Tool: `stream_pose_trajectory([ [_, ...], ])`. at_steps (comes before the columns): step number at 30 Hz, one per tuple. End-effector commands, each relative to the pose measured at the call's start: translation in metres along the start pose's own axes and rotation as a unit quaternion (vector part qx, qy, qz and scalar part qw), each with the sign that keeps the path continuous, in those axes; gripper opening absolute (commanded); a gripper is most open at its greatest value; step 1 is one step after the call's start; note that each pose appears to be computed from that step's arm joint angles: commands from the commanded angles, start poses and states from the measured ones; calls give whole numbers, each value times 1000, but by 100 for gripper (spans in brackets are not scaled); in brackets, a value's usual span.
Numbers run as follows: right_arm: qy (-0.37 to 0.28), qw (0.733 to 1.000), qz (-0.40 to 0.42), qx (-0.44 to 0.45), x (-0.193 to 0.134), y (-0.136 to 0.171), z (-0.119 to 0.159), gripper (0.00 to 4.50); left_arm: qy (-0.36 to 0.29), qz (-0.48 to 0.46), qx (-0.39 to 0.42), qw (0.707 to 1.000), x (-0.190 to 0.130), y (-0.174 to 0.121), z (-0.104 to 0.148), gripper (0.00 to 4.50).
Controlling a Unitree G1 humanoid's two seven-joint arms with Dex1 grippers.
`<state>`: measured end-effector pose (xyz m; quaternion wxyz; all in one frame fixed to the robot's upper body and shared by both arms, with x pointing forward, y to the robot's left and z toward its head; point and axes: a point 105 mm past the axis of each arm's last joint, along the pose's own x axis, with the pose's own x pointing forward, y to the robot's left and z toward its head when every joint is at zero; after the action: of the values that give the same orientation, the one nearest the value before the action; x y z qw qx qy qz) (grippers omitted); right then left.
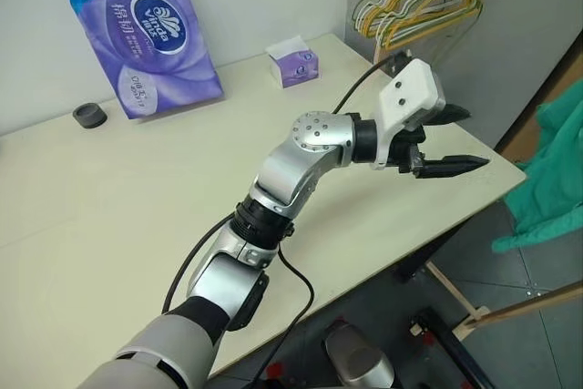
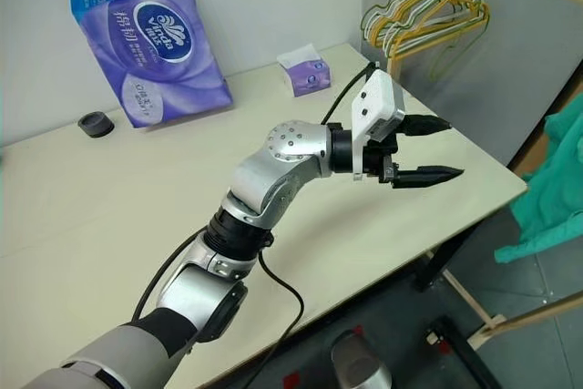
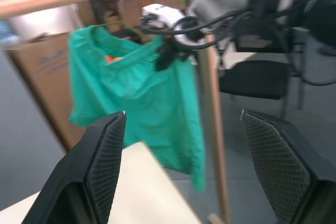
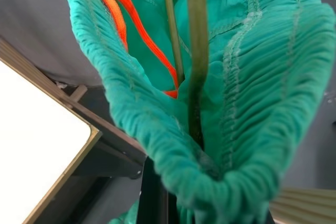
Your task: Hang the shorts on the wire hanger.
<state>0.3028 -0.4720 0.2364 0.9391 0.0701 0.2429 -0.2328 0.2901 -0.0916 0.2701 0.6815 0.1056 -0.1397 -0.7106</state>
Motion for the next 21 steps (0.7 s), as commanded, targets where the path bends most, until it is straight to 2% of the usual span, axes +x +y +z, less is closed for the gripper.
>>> stream_pose_trajectory([
  [1,-25,1000,8,12,-9,0,16,0,-25,-28,19,999,6,-1,20,370],
  [9,-18,1000,16,16,-7,4,13,0,-29,-60,9,998,14,2,25,370],
  [13,-35,999,29,18,-8,8,19,0,-29,-63,15,997,20,5,26,370],
  [17,-42,998,33,32,-10,9,22,104,-33,-67,20,997,24,5,28,374],
  [21,-48,997,39,40,-13,10,24,242,-37,-68,21,997,27,5,30,374],
])
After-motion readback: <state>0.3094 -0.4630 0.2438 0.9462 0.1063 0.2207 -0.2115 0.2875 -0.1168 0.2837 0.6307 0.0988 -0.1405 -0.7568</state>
